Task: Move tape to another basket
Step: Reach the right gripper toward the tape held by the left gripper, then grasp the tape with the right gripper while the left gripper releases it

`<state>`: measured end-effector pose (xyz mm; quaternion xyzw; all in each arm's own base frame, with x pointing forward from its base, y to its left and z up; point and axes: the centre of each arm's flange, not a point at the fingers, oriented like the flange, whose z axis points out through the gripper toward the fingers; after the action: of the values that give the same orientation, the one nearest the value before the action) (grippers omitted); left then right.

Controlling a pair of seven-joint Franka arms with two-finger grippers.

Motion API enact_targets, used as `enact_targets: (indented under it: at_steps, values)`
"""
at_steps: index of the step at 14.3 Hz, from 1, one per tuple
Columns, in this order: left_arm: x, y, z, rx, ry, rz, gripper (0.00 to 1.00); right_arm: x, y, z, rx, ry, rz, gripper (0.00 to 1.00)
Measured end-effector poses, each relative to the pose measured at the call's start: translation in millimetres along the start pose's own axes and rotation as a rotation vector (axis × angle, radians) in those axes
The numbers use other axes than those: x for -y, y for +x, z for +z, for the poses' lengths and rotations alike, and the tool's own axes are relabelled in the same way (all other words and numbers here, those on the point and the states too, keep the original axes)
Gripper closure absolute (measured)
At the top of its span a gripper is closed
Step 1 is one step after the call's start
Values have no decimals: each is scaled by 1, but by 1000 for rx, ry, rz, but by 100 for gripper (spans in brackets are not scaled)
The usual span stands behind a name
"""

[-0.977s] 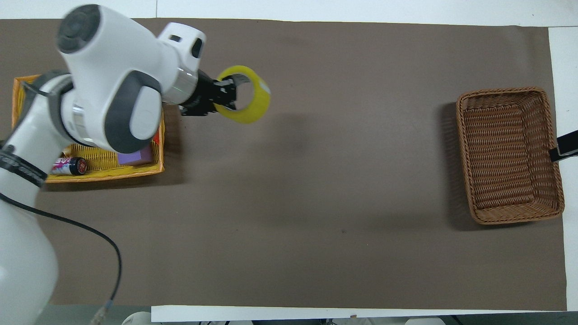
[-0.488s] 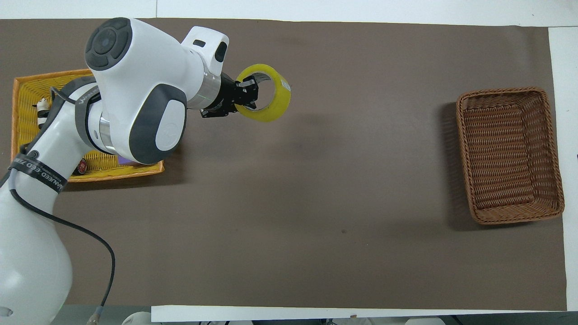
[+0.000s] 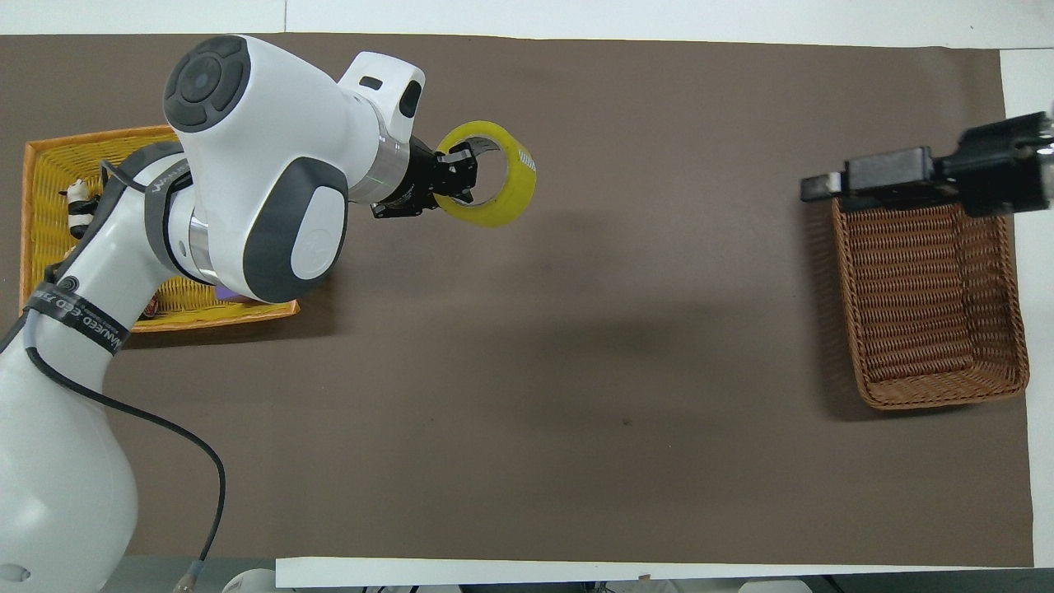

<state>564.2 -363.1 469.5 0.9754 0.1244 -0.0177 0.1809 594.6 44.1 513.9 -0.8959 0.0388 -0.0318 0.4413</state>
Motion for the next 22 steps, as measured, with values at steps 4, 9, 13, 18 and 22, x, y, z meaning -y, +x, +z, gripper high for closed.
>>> enact_targets:
  at_steps: [4,9,13,18,22]
  values:
    - [1,-1,1,6,4,-5,78,-6,9,103,-42,152,134,0]
    - [5,-3,8,24,21,-11,78,27,-3,173,-74,233,178,0]
    - [9,-3,12,31,30,-15,78,28,-7,207,-112,283,192,0]
    - [9,-5,9,28,27,-14,78,31,-16,231,-106,263,183,0]
    - [9,-5,10,30,29,-14,78,39,-22,240,-88,263,173,0]
